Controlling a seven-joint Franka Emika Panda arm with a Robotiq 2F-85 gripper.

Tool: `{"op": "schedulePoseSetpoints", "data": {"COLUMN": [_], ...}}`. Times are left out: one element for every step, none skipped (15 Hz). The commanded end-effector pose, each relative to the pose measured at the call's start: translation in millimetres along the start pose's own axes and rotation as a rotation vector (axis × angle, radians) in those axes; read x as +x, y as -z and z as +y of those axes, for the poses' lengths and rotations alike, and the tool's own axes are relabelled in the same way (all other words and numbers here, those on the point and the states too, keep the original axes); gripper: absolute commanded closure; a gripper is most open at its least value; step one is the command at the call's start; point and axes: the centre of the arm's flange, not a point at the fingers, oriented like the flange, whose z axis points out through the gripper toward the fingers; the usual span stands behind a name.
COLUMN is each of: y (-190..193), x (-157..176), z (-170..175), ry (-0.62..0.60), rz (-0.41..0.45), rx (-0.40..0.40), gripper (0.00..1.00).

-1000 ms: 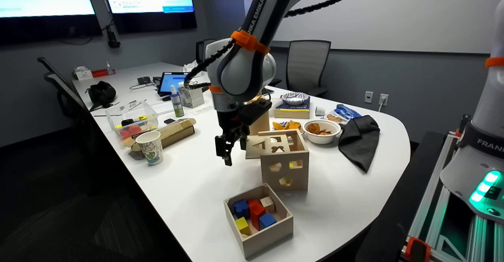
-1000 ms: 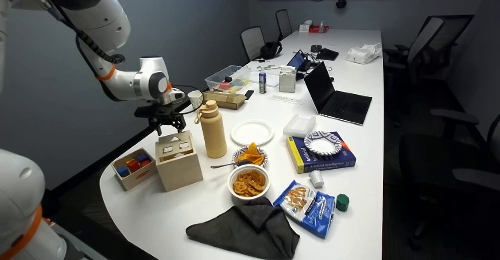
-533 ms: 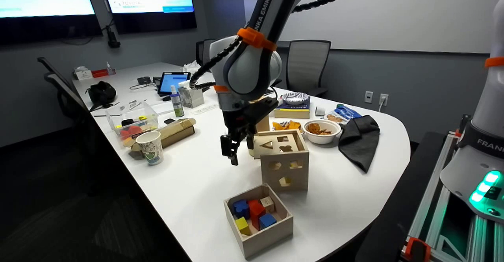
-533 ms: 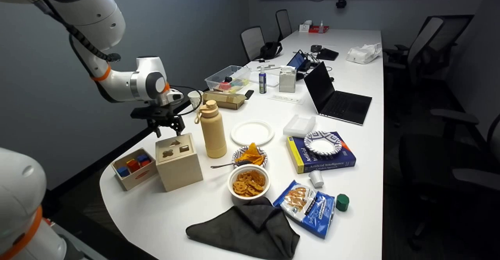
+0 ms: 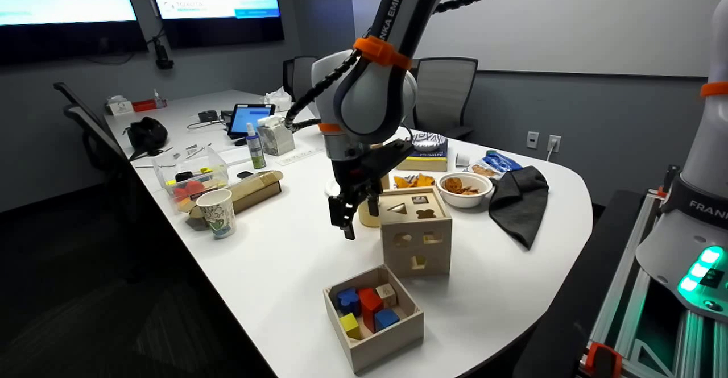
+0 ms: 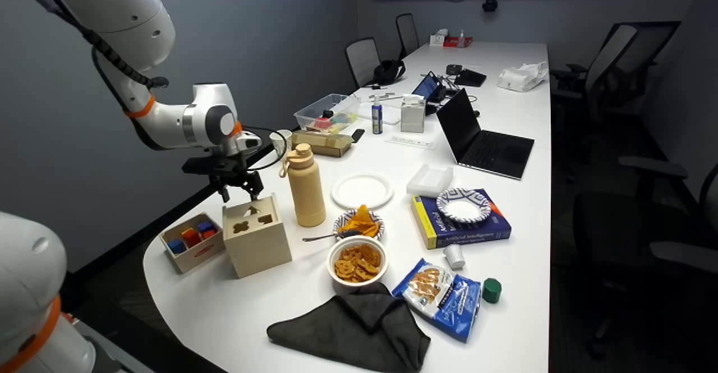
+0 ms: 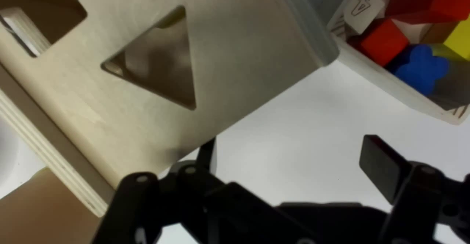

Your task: Close the cube-shaped wooden object, then place the orange cube and blue cube in it

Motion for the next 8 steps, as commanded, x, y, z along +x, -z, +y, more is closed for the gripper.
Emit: {"op": "schedulePoseSetpoints", "data": {"y": [26, 30, 35, 40, 44, 47, 49, 49], "x": [-21, -20, -19, -19, -18, -19, -20, -20], "z": [-6, -7, -11, -16, -21, -29, -37, -46], "ry": [-0.016, 0.003, 0.034, 0.06, 0.085, 0.11, 0.117, 0.095], "rz": [-0.009, -0.006, 0.002, 0.006, 0.007, 0.007, -0.004, -0.021], "rx": [-0.015, -0.011, 0.0, 0.007, 0.014, 0.029, 0.041, 0.055], "gripper": [0.0, 0.0, 0.0, 0.0, 0.0, 0.0, 0.0, 0.0]}}
